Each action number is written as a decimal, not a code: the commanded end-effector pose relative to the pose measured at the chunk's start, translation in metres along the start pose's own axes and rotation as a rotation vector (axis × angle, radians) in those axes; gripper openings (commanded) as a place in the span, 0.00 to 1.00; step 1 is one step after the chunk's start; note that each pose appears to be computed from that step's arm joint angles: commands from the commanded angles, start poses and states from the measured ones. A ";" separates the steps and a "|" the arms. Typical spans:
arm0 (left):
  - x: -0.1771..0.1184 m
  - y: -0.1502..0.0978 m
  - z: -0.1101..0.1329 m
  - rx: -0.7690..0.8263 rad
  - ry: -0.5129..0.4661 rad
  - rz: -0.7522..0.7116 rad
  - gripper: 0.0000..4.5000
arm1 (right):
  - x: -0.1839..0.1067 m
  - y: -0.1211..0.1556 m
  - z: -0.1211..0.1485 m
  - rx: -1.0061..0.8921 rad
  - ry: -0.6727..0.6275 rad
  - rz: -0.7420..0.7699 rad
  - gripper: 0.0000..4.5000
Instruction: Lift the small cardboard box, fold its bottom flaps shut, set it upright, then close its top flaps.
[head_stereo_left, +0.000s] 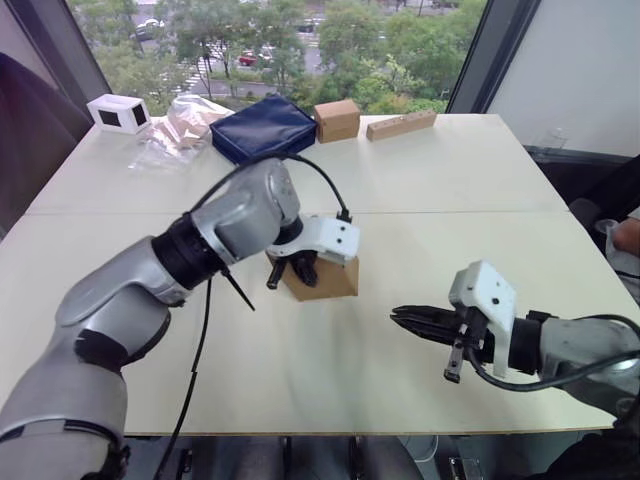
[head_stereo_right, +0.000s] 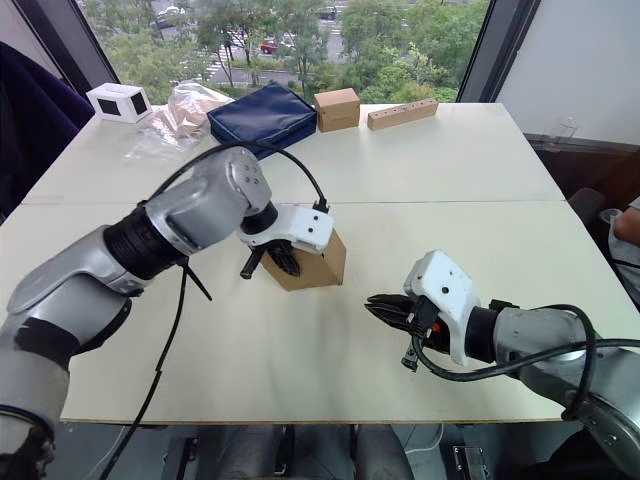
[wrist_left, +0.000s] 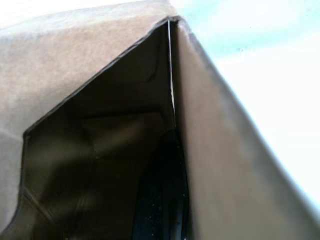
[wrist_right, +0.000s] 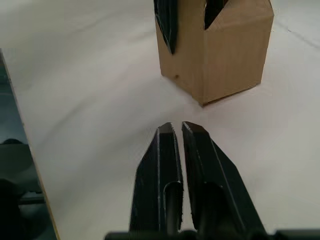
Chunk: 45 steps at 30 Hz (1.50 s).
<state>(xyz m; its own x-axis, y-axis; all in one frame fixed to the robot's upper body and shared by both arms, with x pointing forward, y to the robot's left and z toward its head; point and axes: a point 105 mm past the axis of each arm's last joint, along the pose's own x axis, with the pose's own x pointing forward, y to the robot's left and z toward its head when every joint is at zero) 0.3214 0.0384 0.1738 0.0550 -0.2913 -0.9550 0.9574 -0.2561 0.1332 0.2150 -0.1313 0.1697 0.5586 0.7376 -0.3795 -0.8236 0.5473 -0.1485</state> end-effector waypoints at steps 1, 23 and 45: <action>-0.005 0.000 0.008 -0.009 0.034 0.008 0.00 | 0.001 0.003 0.005 -0.028 -0.035 -0.019 0.05; -0.056 0.001 0.048 -0.194 -0.128 -0.040 0.76 | 0.011 -0.009 0.002 0.000 -0.068 -0.043 0.00; -0.069 0.006 -0.085 -0.749 -1.035 0.723 0.01 | 0.031 -0.060 -0.016 0.112 -0.140 -0.077 0.00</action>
<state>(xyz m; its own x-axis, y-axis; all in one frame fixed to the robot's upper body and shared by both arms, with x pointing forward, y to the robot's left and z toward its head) 0.3522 0.1329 0.2023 0.6163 -0.7699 -0.1656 0.7734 0.6314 -0.0565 0.2804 -0.1536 0.1459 0.6498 0.7116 -0.2671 -0.7472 0.6625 -0.0526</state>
